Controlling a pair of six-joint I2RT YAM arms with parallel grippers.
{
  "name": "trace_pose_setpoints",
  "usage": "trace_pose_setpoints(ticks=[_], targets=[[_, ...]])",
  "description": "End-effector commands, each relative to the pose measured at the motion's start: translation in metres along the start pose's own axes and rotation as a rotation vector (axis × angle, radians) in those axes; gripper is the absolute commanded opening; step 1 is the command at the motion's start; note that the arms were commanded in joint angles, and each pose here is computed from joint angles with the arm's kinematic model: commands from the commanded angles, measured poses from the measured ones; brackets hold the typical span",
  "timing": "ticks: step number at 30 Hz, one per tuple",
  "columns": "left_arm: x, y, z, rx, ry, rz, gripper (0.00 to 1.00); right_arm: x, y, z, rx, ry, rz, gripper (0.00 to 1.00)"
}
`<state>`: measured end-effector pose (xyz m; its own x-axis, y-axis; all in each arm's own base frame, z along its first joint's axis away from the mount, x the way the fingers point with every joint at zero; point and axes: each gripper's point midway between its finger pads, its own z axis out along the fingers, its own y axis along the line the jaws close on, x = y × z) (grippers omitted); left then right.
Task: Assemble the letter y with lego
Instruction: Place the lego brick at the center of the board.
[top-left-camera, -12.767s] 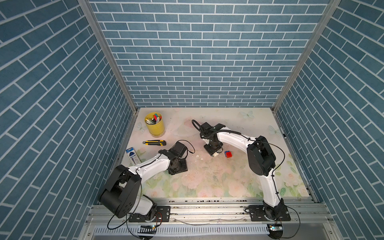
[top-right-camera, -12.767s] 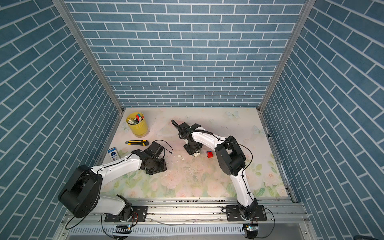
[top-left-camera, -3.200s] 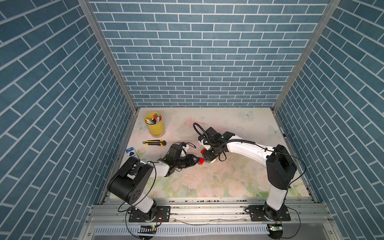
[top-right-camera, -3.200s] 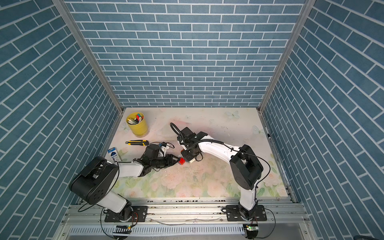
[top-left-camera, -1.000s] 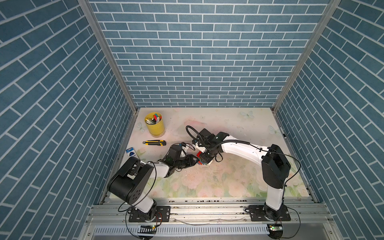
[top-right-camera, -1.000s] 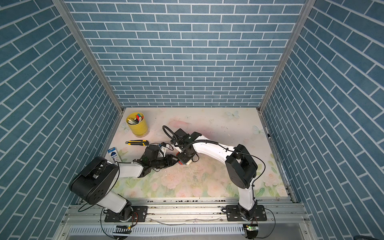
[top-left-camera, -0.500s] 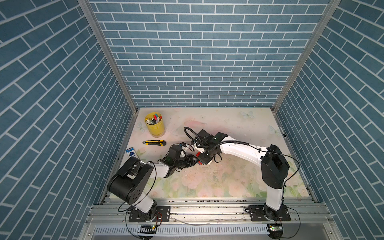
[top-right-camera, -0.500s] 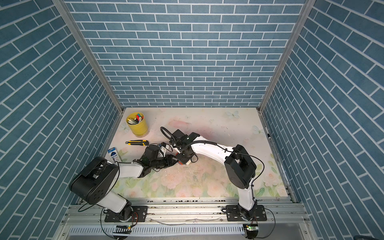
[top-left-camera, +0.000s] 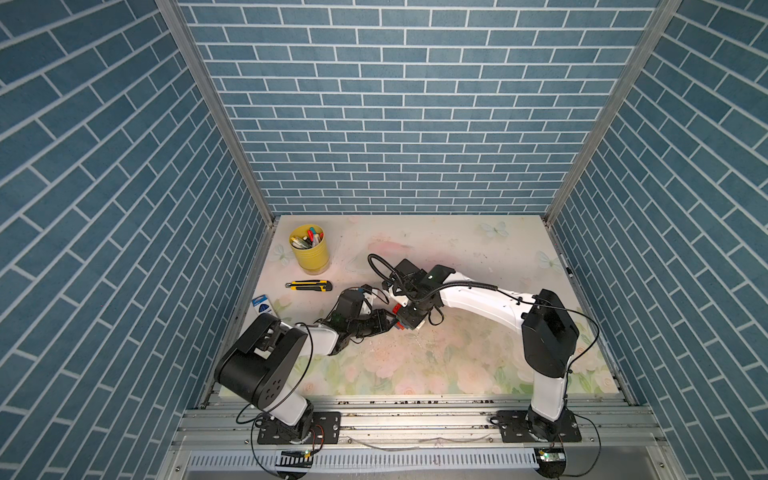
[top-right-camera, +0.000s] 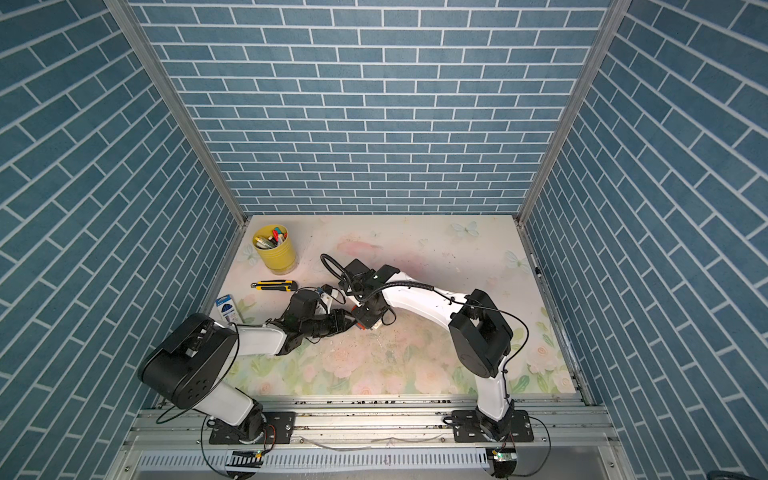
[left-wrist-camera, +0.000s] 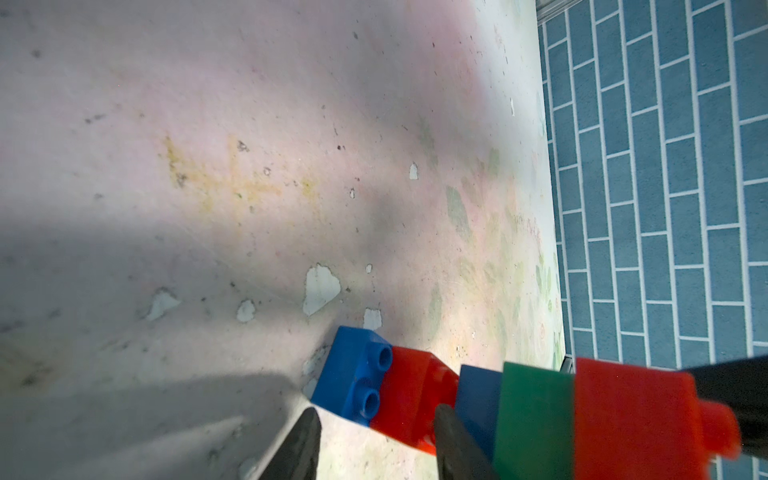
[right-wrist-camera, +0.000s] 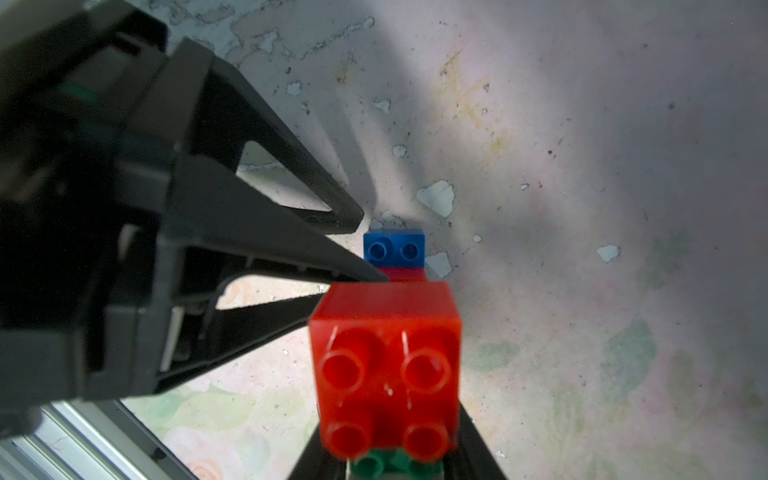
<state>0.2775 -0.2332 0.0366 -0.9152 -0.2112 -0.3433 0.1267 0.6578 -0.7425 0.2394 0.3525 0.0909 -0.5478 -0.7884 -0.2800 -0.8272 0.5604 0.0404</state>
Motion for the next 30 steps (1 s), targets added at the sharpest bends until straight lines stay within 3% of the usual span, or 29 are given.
trace_pose_setpoints(ticks=[1,15,30], targets=[[0.066,0.087,-0.013,-0.325,0.166,-0.152,0.46,0.017,-0.018,-0.003,0.096,0.062,-0.028,0.29],[0.066,0.087,-0.013,-0.325,0.164,-0.151,0.46,0.009,-0.005,-0.003,0.02,0.021,-0.01,0.29],[0.067,0.087,-0.011,-0.305,0.161,-0.16,0.46,0.015,0.004,0.006,-0.039,0.056,-0.005,0.3]])
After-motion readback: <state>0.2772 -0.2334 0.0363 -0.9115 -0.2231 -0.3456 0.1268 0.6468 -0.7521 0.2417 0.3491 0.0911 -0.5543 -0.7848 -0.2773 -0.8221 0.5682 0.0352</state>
